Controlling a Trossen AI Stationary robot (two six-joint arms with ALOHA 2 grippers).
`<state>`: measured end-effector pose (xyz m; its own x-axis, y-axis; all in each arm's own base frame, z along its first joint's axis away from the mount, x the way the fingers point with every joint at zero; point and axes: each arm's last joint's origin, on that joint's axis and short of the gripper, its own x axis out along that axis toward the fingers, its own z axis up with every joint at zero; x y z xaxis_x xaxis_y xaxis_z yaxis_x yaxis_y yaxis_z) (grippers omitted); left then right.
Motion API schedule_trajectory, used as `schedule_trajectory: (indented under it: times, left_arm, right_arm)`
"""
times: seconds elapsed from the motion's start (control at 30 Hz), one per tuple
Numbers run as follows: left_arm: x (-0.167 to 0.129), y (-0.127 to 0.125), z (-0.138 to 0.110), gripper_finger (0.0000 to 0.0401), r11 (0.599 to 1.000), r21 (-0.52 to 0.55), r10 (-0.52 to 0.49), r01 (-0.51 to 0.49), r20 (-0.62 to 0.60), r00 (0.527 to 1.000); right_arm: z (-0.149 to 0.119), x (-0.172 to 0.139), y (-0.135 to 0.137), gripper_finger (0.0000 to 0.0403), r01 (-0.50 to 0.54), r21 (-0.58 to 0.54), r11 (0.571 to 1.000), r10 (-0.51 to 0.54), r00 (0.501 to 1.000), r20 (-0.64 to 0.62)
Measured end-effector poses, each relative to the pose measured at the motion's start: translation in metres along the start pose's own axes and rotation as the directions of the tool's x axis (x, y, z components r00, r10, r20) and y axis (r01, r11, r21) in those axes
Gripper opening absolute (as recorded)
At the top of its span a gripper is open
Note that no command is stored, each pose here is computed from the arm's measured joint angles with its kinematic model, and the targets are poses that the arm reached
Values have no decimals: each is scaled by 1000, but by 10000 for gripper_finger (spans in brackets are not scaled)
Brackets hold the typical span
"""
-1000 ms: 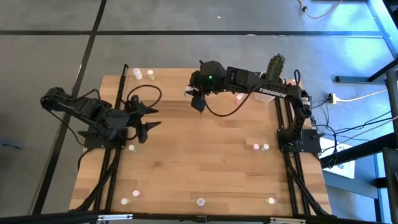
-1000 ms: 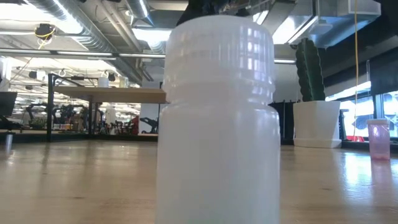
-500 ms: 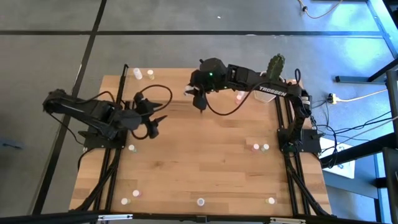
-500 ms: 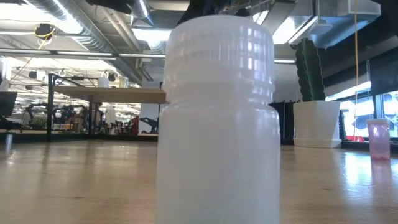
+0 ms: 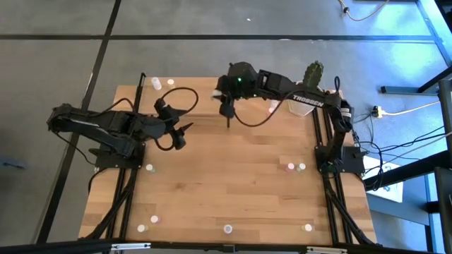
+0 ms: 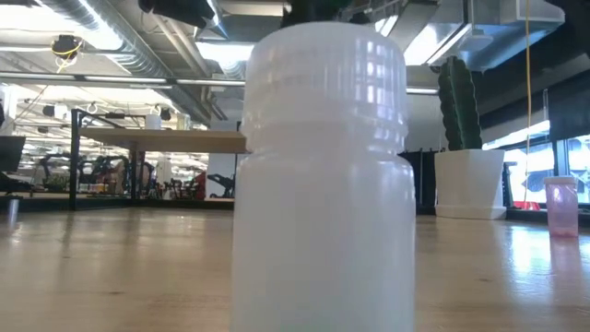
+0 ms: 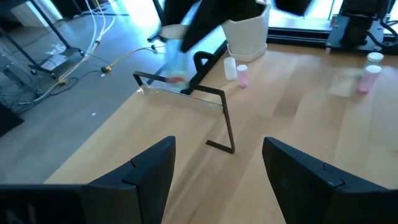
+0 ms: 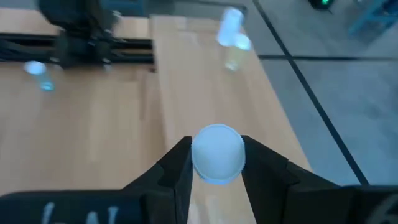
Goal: Pick and place medicine bottles onto shelf by color
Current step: Put the middle green pill bottle on the shelf
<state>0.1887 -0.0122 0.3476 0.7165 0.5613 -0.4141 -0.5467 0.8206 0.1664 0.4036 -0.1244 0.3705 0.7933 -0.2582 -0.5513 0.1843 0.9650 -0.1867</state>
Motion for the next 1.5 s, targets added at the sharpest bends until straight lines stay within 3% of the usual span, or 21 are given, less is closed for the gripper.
schedule_trajectory:
  times: [0.33, 0.6, 1.5]
  left_arm:
    - [0, 0, 0, 235, 1000, -6, -3, 3, -4, 1000]
    - [0, 0, -1, 235, 1000, -4, -3, 3, -6, 1000]
    - [0, 0, -1, 235, 1000, -7, -2, 2, -6, 1000]
  right_arm:
    - [-34, 50, -43, 121, 53, 12, 999, -51, 993, -107]
    - [-45, 56, -63, 121, 88, 38, 995, -82, 988, -133]
    - [-55, 67, -70, 121, 102, 47, 994, -93, 983, -160]
